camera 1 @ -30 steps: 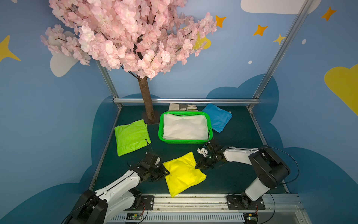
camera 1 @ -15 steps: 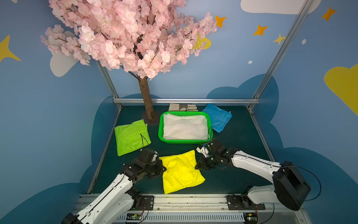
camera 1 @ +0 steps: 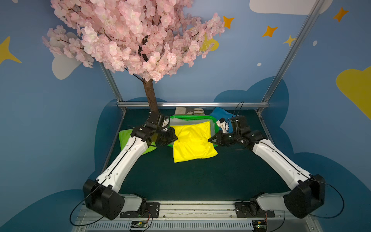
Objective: Put the folded raincoat in the basket
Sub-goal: Pick up the raincoat from the center of the board, then place the raincoat in the basket.
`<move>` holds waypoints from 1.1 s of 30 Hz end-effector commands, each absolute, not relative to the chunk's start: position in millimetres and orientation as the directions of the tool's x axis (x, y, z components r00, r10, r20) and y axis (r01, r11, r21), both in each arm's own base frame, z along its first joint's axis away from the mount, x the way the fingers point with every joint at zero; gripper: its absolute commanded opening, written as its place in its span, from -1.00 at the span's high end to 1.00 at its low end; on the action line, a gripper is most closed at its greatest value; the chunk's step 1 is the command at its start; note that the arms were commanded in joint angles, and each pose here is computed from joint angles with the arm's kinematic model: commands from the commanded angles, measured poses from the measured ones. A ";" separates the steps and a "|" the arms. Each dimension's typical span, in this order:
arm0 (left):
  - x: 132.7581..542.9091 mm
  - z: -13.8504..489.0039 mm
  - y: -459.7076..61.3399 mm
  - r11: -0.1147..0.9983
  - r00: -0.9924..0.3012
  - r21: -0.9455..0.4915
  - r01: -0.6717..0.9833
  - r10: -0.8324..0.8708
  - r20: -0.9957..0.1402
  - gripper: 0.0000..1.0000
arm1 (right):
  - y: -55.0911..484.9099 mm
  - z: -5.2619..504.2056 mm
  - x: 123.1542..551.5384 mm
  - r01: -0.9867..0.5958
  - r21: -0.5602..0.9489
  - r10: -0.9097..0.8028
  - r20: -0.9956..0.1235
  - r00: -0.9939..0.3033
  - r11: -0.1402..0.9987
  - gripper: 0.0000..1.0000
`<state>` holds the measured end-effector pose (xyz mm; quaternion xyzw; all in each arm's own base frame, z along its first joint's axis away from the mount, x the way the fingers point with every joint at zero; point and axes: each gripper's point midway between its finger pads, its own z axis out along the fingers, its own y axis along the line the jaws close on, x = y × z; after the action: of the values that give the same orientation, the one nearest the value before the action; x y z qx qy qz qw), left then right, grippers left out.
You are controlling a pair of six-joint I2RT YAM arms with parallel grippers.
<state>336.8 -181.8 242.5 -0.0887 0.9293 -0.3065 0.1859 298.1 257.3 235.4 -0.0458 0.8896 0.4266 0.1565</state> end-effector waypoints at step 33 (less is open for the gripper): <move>485.6 136.6 -186.6 0.802 -0.981 -0.584 -0.127 -0.188 -0.045 -0.16 | 253.8 122.4 427.8 0.016 0.655 0.086 -0.075 -0.994 0.755 0.21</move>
<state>494.9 -186.2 101.4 -0.0983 0.9495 -0.2960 0.0328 435.3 263.1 95.7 0.0393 0.9274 0.3709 0.0274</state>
